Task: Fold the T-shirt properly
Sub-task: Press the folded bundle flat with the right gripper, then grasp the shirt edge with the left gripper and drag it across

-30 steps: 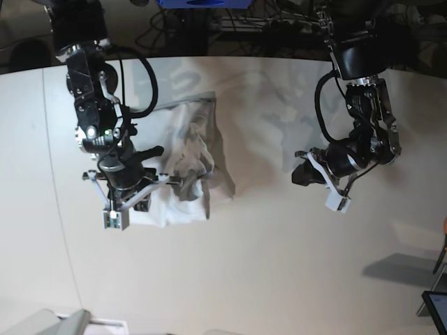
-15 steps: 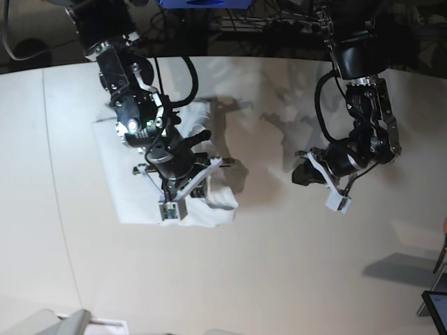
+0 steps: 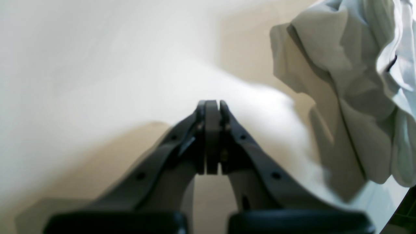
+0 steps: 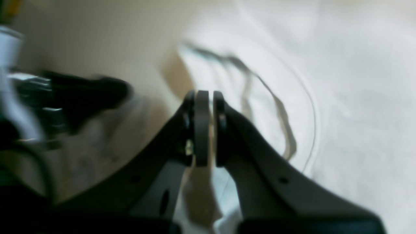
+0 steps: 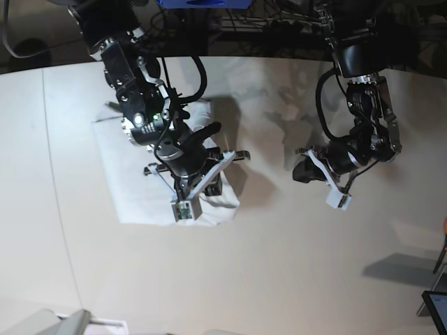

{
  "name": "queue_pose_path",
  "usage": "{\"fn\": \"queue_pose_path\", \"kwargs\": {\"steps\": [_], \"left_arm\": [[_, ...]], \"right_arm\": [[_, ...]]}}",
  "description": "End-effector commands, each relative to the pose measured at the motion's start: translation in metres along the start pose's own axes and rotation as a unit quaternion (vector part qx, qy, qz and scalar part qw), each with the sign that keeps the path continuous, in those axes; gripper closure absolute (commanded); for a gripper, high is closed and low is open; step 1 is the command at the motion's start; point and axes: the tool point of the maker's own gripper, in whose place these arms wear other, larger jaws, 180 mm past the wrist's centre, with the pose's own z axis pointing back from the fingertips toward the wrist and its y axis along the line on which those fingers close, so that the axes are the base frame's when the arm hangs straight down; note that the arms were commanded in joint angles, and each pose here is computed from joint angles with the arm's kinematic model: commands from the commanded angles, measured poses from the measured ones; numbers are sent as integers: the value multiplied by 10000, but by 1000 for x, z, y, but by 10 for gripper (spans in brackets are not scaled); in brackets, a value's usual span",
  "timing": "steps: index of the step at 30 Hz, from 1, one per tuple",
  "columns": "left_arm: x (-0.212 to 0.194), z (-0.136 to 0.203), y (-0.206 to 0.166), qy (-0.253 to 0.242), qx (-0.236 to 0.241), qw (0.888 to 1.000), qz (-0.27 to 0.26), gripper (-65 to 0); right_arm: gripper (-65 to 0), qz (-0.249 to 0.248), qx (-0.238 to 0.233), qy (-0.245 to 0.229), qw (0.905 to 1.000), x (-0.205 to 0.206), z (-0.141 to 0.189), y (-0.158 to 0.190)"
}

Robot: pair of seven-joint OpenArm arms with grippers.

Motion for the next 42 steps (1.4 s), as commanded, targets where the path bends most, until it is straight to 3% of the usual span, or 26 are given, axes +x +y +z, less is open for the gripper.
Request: {"fn": "queue_pose_path", "kwargs": {"steps": [1, 5, 9, 12, 18, 23, 30, 33, 35, 38, 42], "left_arm": [[20, 6, 0, -271, -19, 9995, -136, 0], [20, 6, 0, -274, -25, 9995, -132, 0], [21, 6, -6, -243, -54, 9994, -248, 0], [21, 14, -26, -259, -81, 9973, -687, 0], [-7, 39, -73, -192, -189, 9907, -1332, 0], [-28, 41, -121, -38, -653, 9827, -1732, 0], [-24, 38, -181, -317, -1337, 9686, -2073, 0], [-26, 32, -214, -431, -1810, 9592, -2127, 0], [-19, 28, -243, -621, -2213, 9465, -2267, 0], [-16, 27, -283, -767, -2773, 9238, -2524, 0], [-8, 24, -310, -903, -3097, 9077, -2682, 0]], "right_arm": [[-20, 5, 30, -113, 9999, 9, 4, 3], [-20, -204, -259, 55, 9994, -8, 4, -14], [-20, 8, -612, -447, 9971, -5, 11, -45], [-20, 143, -1196, -760, 9898, 1, 23, -96], [-20, 5, -2121, -348, 9766, -19, 51, -174], [-20, -111, -2482, -232, 9684, -32, 66, -201], [-20, -265, -2801, 83, 9596, -54, 66, -228], [-20, -407, -3075, 358, 9500, -73, 66, -252], [-20, -426, -3218, 366, 9452, -81, 66, -264], [-20, -367, -3295, 358, 9428, -91, 69, -269], [-20, -361, -3305, 406, 9423, -98, 71, -269]]}}
